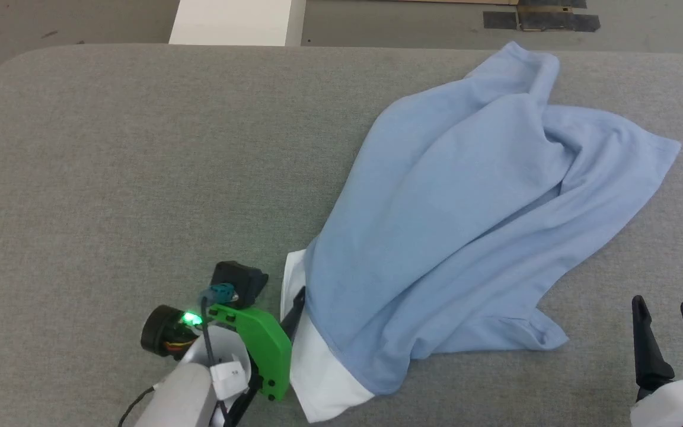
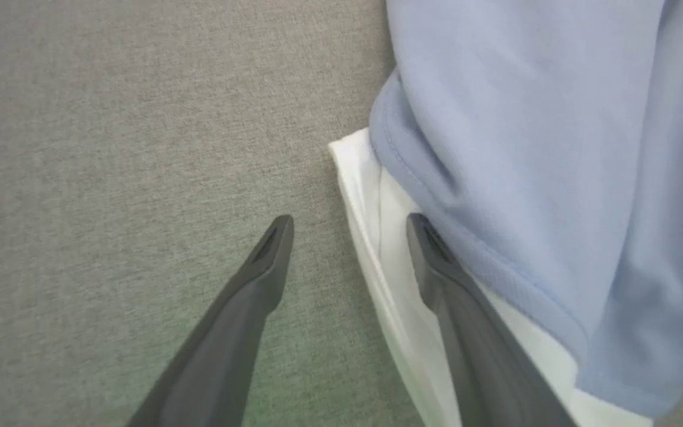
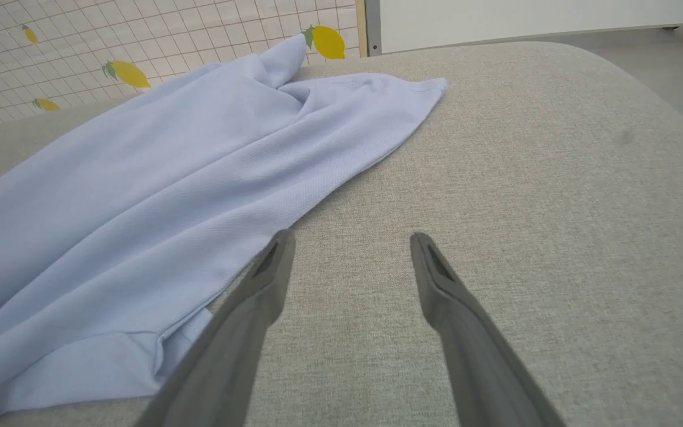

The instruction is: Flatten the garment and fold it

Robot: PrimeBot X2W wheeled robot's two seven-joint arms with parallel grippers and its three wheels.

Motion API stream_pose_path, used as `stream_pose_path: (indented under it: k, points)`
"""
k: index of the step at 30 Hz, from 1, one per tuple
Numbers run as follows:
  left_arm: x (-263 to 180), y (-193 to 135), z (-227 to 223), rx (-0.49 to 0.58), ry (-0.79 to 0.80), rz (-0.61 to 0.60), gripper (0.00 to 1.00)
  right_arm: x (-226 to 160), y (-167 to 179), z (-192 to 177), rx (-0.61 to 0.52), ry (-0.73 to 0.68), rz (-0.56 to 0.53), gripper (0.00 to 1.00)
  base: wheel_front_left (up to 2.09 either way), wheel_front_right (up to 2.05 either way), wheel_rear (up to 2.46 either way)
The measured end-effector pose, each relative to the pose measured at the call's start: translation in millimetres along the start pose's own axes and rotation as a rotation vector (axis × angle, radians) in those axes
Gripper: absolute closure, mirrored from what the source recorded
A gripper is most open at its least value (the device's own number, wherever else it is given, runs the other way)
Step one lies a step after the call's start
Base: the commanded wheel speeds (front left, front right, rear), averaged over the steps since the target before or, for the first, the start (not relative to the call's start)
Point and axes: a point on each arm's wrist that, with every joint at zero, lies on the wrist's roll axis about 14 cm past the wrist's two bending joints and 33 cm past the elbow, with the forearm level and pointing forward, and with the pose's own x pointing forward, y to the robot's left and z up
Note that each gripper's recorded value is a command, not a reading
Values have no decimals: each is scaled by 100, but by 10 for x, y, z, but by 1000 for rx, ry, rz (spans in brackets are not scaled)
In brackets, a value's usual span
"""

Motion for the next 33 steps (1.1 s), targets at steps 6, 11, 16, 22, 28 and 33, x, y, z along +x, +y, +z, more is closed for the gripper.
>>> stream_pose_path:
  k: [6, 11, 16, 22, 28, 33]
  points:
    - [44, -149, -131, 0, 59, -59, 100, -7, -17, -6, 3, 1, -6, 0, 0, 0, 0]
    - [27, 8, 142, -53, -66, 10, 100, -28, -11, 12, 6, -6, -3, 0, 0, 0, 0]
    - [-222, 447, 729, -111, -302, 173, 100, -44, 30, 70, 6, -23, 10, 0, 0, 0, 0]
    - [-793, 827, 774, -213, -414, 373, 100, -39, 97, 59, 2, -17, 33, 0, 0, 0, 0]
    - [-1202, 633, -275, -430, -145, 454, 100, -27, 168, -22, -2, 15, 56, 0, 0, 0, 0]
    - [-1271, 196, -714, -553, 7, 375, 100, -7, 240, -71, -8, 35, 79, 0, 0, 0, 0]
